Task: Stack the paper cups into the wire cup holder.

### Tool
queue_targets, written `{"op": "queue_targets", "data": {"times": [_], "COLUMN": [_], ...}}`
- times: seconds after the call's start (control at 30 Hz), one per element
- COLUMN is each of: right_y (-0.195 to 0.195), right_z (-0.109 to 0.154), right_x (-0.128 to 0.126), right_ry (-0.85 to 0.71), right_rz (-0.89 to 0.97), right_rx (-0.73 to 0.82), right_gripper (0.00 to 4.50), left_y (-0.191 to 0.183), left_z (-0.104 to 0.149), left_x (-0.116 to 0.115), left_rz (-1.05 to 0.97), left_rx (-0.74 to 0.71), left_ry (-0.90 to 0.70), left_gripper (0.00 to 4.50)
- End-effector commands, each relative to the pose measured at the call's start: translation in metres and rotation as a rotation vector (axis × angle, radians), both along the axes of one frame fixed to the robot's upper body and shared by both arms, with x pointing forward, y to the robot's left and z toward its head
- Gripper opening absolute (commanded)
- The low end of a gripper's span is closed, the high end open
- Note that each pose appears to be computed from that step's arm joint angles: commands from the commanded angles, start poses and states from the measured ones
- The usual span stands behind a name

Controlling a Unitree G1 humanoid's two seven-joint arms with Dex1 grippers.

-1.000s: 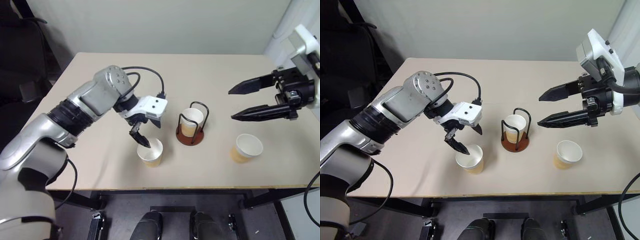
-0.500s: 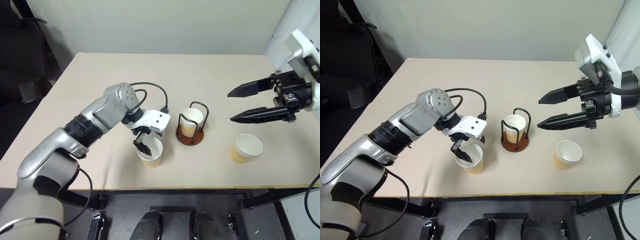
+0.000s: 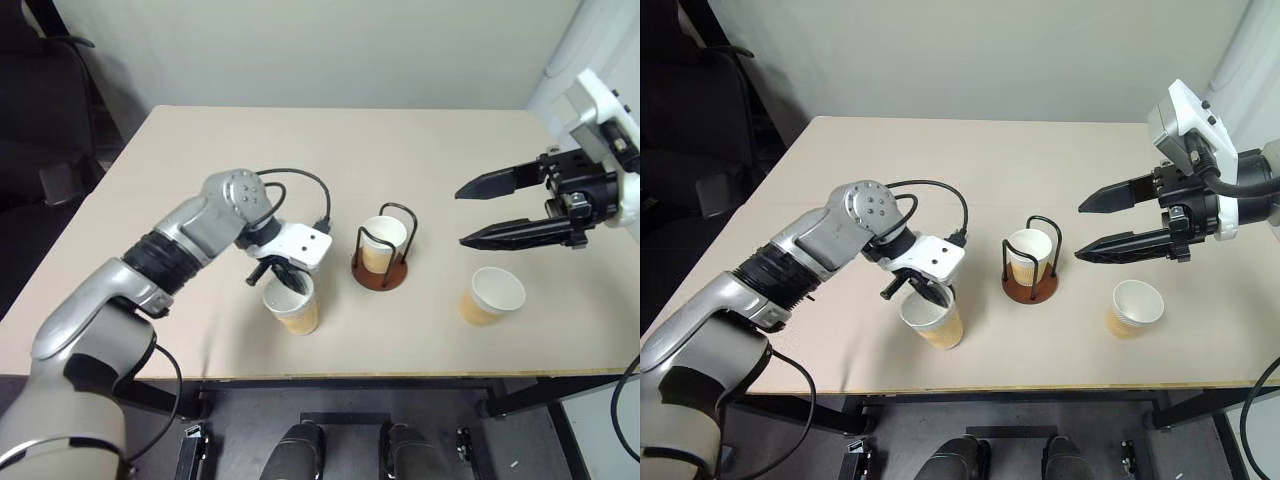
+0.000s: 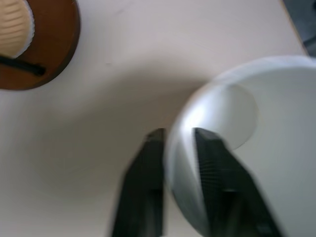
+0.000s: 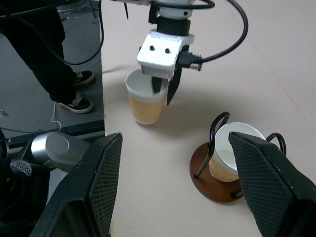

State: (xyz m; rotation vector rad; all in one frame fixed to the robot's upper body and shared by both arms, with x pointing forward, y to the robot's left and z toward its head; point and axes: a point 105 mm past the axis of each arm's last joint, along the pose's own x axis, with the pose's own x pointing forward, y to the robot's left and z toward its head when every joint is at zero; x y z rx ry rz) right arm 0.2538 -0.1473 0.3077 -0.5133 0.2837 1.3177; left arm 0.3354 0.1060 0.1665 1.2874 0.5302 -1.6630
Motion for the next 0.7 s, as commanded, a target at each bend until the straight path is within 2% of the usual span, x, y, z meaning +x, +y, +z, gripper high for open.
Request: {"op": "queue_targets", "data": {"times": [0.03,0.33,0.7], "right_y": [-0.001,0.002,0.009], "right_z": [0.012,0.017,0.044], "right_x": [-0.005,0.000,0.009], "right_ry": [-0.069,-0.107,-0.216], "right_rz": [0.013,0.041,0.060], "right_rx": [0.006,0.012,0.064], "right_gripper": [3.49,3.49,3.49], "left_y": [0.003,0.007,0.015], "left_z": [0.007,0.009,0.013], "left_x": [-0.003,-0.007,-0.001], "left_rz": [-0.057,-0.085,-0.065], "left_rx": [0.008,-0.017,-0.004], "left_ry": [-0.019,-0.009,-0.028], "left_gripper": [0.04,0.04,0.04]}}
